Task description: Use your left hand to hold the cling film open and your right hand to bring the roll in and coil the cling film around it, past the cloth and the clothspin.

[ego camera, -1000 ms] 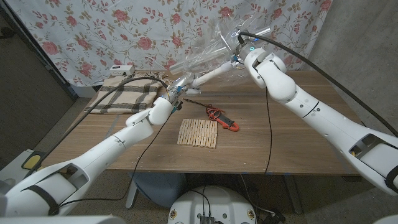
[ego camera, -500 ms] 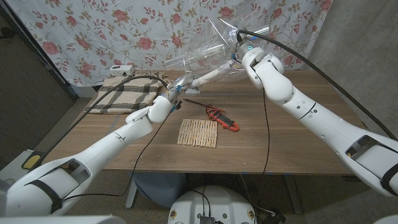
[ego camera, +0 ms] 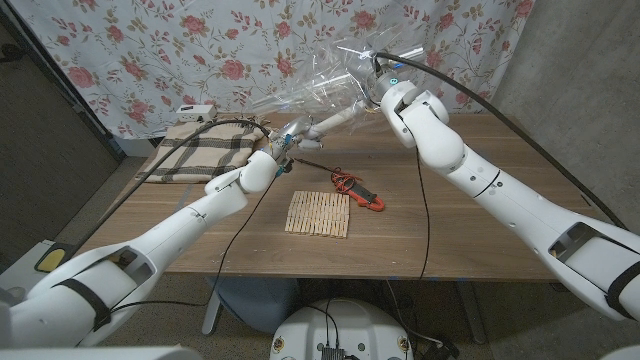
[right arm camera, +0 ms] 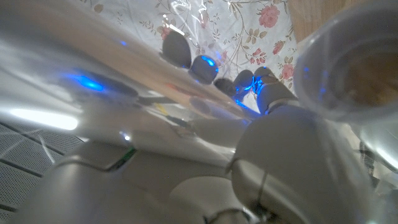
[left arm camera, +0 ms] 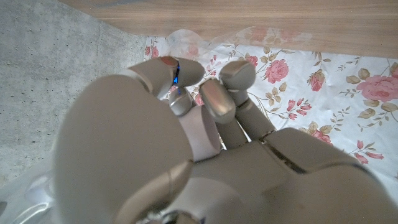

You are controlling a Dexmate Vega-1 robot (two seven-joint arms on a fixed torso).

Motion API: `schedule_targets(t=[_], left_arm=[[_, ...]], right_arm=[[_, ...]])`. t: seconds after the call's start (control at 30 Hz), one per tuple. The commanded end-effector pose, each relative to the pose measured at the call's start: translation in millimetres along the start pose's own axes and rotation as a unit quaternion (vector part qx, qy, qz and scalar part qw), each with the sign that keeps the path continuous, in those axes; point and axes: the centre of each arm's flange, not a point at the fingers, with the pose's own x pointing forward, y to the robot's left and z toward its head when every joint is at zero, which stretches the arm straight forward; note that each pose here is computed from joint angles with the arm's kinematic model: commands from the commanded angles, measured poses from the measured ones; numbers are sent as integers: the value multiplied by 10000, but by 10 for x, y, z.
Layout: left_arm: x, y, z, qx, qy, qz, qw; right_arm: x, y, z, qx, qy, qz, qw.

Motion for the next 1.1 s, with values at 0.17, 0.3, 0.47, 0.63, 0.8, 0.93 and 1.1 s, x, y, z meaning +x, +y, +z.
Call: schedule_targets(t=[0.17,0.3,0.47,0.63,0.8,0.93,1.1], left_arm=[[15,26,-14,-161,60,188,9997],[24,38,-17,-178,76,234,9995],[29,75,-21,-119,71,258,9996],[48,129,-24,-102,70,330,9994],[46,149,-10,-135,72,371,9992],[38,163,7,-165,76,420,9990],[41,204,39,-172,72,529,9984]], right_arm=[[-20,37,134,39,-382,72,9992],[-15,70,134,50,-419,107,9991],[-30,96,110,86,-436,109,9990],[-52,120,116,102,-442,136,9989],[-68,139,109,101,-423,132,9990],[-80,142,103,74,-399,121,9991],[-103,139,130,58,-440,98,9990]])
